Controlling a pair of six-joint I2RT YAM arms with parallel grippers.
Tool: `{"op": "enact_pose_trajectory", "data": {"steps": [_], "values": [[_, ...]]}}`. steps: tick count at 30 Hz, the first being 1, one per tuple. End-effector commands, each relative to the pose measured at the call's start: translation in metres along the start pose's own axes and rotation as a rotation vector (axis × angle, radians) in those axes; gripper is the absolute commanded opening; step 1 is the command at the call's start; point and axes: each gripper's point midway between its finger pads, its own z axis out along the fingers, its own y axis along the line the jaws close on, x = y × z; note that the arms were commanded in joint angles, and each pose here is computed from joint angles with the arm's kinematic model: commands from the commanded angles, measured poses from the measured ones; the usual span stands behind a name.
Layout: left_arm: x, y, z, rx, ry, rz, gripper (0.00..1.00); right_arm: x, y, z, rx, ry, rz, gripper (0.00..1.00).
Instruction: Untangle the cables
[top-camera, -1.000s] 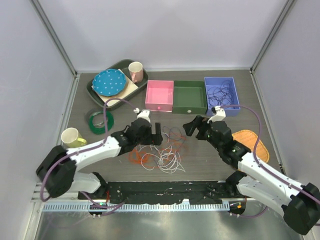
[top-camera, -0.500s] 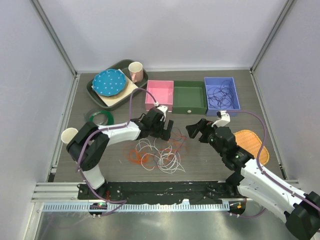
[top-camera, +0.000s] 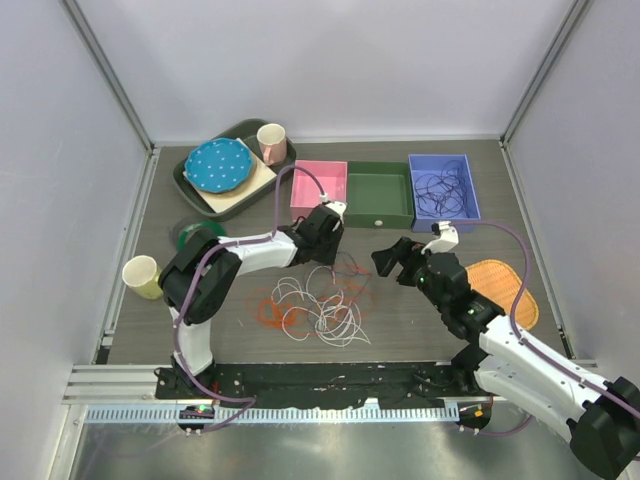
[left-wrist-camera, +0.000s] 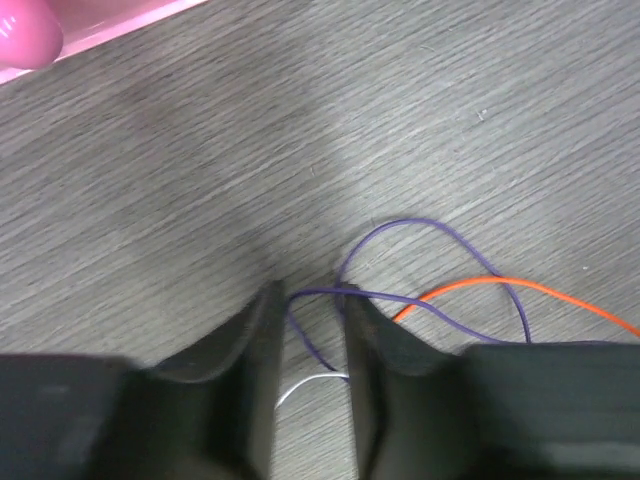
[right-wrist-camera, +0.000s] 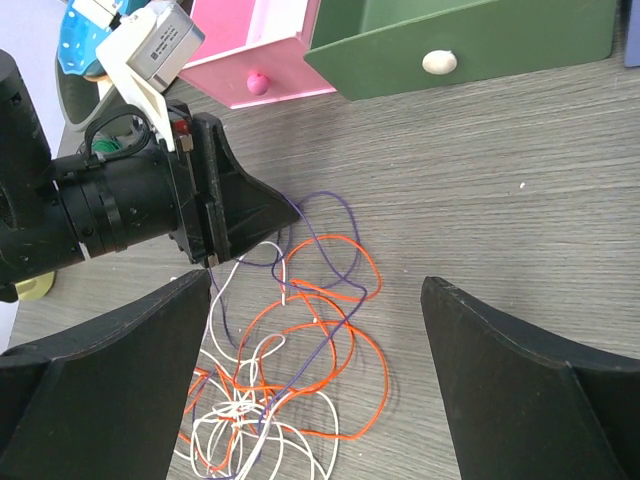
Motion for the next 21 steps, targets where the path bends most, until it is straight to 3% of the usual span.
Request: {"op": "enact_pose_trajectory", "data": {"steps": [1, 3, 8, 16, 21], "values": [[-0.014, -0.009, -0.002, 0.044, -0.029, 0.007, 0.16, -0.008, 0.003, 0.004, -0.008, -0.041, -0.012, 0.91], [-0.015, -0.014, -0.006, 0.075, -0.026, 0.009, 0.00, -0.004, 0.001, 0.005, -0.001, -0.027, -0.018, 0.91], [-0.030, -0.015, -0.028, 0.074, -0.065, -0.011, 0.00, 0.010, 0.011, 0.005, -0.081, 0.038, -0.062, 0.91], [-0.077, -0.002, -0.112, 0.016, -0.250, -0.082, 0.00, 0.036, 0.033, 0.013, -0.200, 0.161, -0.103, 0.91], [-0.095, 0.006, -0.158, -0.028, -0.293, -0.082, 0.00, 0.040, 0.065, 0.020, -0.288, 0.153, -0.170, 0.91]]}}
